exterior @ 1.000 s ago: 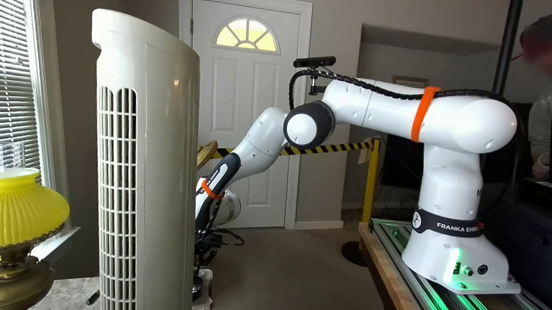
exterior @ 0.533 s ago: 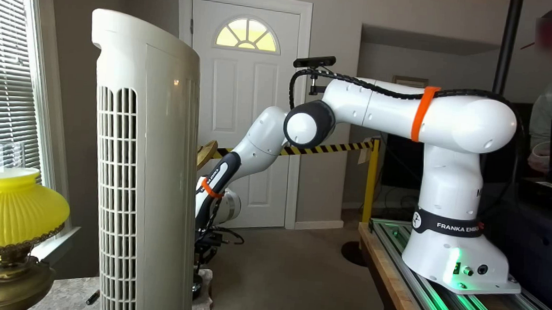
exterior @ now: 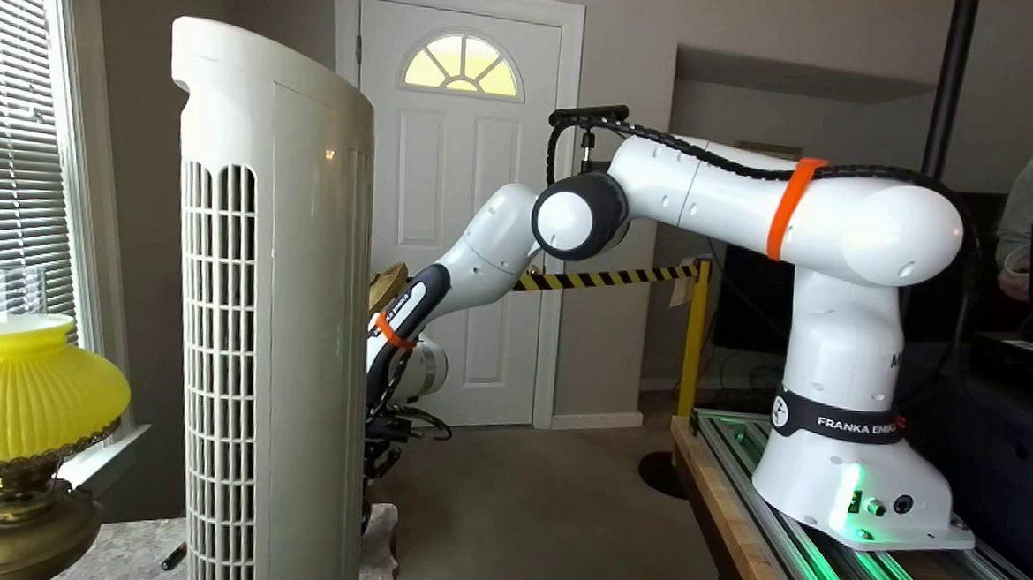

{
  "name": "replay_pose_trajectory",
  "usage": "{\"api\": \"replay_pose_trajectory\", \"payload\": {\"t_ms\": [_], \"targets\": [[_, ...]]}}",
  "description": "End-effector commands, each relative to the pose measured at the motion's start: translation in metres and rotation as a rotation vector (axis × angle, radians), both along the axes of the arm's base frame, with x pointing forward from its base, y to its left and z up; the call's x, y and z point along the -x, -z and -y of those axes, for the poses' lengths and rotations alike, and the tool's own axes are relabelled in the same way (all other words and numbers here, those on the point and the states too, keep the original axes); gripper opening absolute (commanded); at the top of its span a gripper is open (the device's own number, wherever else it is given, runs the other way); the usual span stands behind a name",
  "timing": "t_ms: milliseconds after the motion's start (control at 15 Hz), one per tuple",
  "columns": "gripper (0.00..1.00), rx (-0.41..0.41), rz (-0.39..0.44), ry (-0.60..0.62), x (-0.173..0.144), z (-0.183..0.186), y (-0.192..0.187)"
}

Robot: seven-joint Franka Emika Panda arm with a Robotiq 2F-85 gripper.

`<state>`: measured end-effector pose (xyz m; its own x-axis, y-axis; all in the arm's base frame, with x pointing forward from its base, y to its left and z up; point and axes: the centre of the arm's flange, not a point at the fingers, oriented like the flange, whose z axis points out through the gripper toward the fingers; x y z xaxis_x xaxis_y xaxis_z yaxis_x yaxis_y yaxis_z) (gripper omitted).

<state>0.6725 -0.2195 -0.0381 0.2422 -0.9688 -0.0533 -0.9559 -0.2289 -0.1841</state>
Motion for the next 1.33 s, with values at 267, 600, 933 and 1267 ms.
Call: {"api": "replay_pose_trajectory", "payload": {"t_ms": [267, 600, 933, 1267], "targets": [[0.06, -0.016, -0.084, 0.031, -0.014, -0.022, -0.048], [0.06, 0.062, -0.123, 0.096, -0.034, -0.047, -0.066], [0.06, 0.105, -0.107, 0.126, -0.046, -0.068, -0.07], [0.06, 0.124, -0.129, 0.122, -0.046, -0.068, -0.07]]}}
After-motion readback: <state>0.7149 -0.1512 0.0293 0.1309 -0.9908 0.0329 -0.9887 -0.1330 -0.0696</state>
